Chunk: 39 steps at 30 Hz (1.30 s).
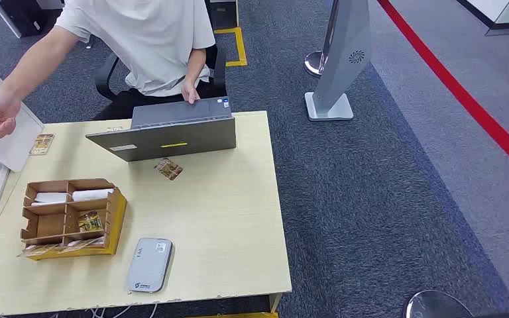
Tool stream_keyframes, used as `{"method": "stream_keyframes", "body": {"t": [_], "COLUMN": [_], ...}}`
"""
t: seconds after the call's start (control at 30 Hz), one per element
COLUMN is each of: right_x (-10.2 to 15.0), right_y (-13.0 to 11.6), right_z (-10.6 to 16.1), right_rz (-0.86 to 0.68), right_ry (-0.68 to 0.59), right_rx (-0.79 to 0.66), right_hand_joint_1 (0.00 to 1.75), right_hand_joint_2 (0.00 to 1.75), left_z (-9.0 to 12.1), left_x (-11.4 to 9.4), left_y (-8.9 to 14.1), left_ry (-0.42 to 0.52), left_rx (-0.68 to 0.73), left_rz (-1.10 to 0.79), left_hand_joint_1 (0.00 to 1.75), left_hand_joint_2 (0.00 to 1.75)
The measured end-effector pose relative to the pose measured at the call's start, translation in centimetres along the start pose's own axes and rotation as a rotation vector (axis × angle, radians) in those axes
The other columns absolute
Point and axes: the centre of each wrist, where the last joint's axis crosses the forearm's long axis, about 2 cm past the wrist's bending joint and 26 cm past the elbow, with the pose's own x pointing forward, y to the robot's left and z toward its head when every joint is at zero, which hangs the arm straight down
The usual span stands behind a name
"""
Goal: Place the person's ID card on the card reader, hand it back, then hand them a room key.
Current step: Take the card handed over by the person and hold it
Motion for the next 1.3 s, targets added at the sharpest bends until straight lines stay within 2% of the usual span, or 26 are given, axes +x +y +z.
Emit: {"method": "stream_keyframes", "body": {"t": [0.33, 0.7, 0.93, 1.3], "right_x": [0.0, 0.0, 0.0, 0.0], "right_y": [0.0, 0.0, 0.0, 0.0], "right_z": [0.0, 0.0, 0.0, 0.0], "right_rz": [0.017, 0.037, 0.054, 0.075], "right_ry": [0.004, 0.010, 0.018, 0.030], "right_rx": [0.007, 0.016, 0.024, 0.030], "right_hand_joint_1": [0.00, 0.00, 0.00, 0.00], "right_hand_joint_2": [1.75, 1.75, 1.75, 1.75], "left_z": [-4.3, -9.2, -12.2, -15.9], "left_x": [2.2, 4.7, 5.6, 5.9], "left_y": [-3.7, -6.4, -7.1, -7.0], "left_ry": [-0.053, -0.130, -0.171, -0.205], "left_rx": [-0.168, -0.319, -0.389, -0.452], "left_rz": [-0.085, -0.271, -0.440, -0.726], "left_hand_joint_1": [0.00, 0.00, 0.00, 0.00], "left_hand_joint_2": [1.75, 1.75, 1.75, 1.75]}}
